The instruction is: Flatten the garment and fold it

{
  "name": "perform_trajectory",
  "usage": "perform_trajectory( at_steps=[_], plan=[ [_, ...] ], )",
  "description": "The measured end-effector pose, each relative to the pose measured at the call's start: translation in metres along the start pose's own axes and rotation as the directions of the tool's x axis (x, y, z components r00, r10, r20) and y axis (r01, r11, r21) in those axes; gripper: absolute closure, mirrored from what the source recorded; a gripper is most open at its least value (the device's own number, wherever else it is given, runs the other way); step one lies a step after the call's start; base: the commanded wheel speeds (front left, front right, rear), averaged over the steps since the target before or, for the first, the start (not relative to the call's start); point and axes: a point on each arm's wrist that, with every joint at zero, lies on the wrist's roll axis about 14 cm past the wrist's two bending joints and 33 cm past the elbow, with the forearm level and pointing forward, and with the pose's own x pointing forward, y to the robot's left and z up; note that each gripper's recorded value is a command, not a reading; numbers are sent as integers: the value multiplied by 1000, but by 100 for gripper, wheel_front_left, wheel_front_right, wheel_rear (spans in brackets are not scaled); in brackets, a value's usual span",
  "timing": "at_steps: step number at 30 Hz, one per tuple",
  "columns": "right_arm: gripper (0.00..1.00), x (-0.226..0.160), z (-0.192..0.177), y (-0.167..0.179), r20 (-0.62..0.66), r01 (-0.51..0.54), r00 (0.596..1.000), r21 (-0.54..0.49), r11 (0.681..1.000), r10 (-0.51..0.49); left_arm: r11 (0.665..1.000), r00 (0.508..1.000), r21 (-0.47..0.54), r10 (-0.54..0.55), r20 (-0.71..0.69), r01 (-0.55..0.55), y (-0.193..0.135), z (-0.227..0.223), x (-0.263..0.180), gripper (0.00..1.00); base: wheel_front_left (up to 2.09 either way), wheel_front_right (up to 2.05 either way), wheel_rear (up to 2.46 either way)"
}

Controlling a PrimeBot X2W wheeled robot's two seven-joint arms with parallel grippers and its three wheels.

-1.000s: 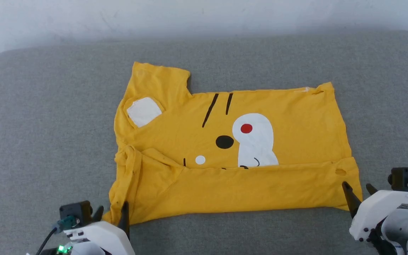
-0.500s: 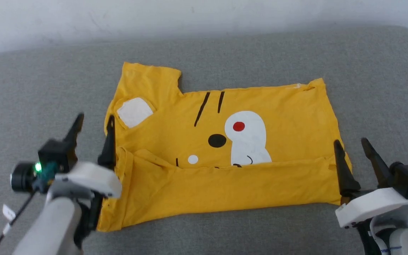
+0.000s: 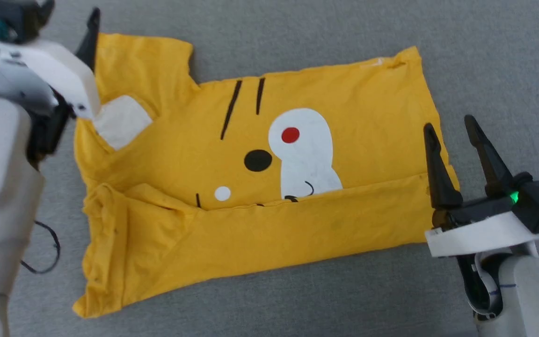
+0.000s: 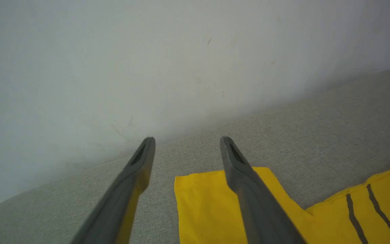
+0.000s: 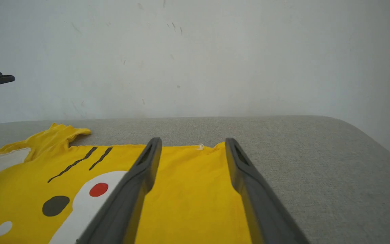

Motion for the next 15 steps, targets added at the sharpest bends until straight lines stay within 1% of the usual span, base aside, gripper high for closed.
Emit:
perform_trajectory(
  at_steps=[4,6,8,10,15],
  plan=[
    [0,9,-11,-2,-15,3,1000,3,1000,-3,999,989,-31,7,-145,-12,11,-23,33,0,0,0,0],
    [0,10,-18,-6,-27,17,1000,6,1000,-17,997,976,-76,5,-218,-22,13,-37,47,0,0,0,0],
    [0,11,-24,-12,-40,34,999,4,999,-34,995,955,-100,-4,-297,-27,12,-53,58,0,0,0,0],
    [0,10,-33,-17,-61,47,997,3,999,-47,992,920,-118,0,-391,-50,13,-73,65,0,0,0,0],
    [0,7,-48,-27,-95,76,993,-7,997,-76,985,799,-142,-3,-601,-103,4,-125,69,0,0,0,0]
  ],
)
